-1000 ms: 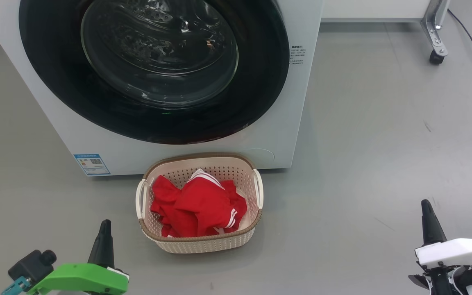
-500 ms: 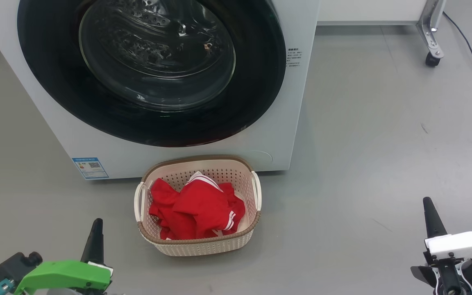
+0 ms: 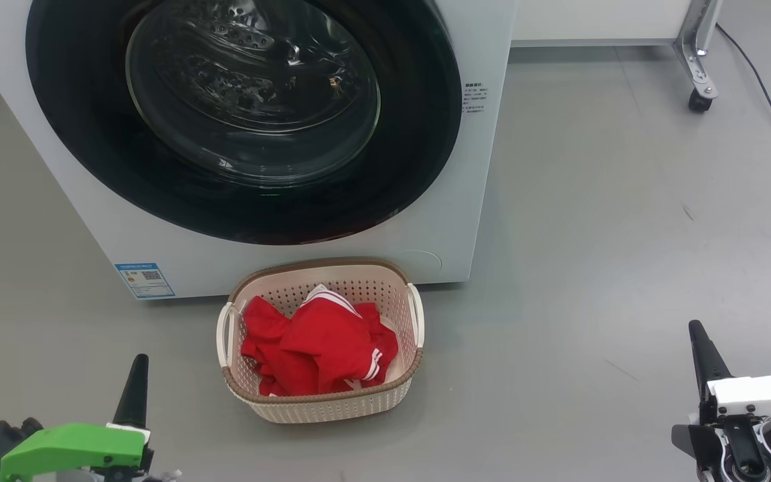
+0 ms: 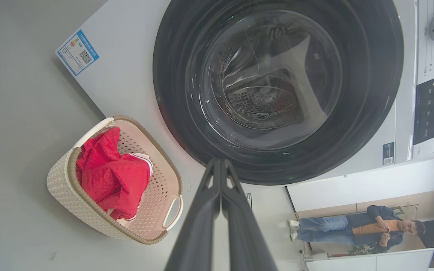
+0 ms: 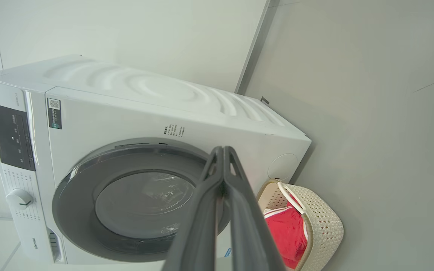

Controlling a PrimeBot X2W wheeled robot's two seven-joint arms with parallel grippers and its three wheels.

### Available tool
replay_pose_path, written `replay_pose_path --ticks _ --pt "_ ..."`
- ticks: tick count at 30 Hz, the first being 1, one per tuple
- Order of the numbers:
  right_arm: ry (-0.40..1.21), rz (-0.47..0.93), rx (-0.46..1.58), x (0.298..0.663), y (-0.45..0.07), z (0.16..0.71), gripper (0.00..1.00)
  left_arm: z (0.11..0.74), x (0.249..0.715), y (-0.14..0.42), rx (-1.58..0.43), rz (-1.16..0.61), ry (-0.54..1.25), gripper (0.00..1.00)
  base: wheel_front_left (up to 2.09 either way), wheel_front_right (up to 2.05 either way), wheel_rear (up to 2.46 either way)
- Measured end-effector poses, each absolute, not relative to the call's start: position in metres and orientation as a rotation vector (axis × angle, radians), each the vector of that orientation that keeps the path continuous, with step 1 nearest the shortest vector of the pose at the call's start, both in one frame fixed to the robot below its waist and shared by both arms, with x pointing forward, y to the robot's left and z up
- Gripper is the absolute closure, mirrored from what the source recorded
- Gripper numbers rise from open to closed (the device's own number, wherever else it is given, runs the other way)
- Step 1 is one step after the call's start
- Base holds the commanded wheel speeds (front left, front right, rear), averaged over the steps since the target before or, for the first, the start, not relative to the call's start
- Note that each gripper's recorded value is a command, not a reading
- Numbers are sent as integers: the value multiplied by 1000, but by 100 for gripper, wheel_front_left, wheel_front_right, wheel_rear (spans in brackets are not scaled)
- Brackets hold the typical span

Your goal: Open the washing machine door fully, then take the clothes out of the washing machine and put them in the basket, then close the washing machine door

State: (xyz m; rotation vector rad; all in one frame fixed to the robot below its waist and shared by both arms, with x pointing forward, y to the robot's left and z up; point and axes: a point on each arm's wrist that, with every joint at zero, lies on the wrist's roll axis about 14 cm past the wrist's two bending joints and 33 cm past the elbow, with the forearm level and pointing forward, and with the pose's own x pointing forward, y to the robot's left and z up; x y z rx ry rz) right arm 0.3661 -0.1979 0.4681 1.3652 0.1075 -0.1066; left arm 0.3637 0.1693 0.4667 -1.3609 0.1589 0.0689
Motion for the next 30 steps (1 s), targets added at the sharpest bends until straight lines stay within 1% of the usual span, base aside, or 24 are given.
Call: replay_pose_path --ticks 17,30 --pt "57 -102 1573 372 -205 477 100 475 368 181 -1583 61 111 100 0 0 0" --pt "53 -101 1576 374 -206 478 100 476 371 183 -1589 63 104 100 0 0 0"
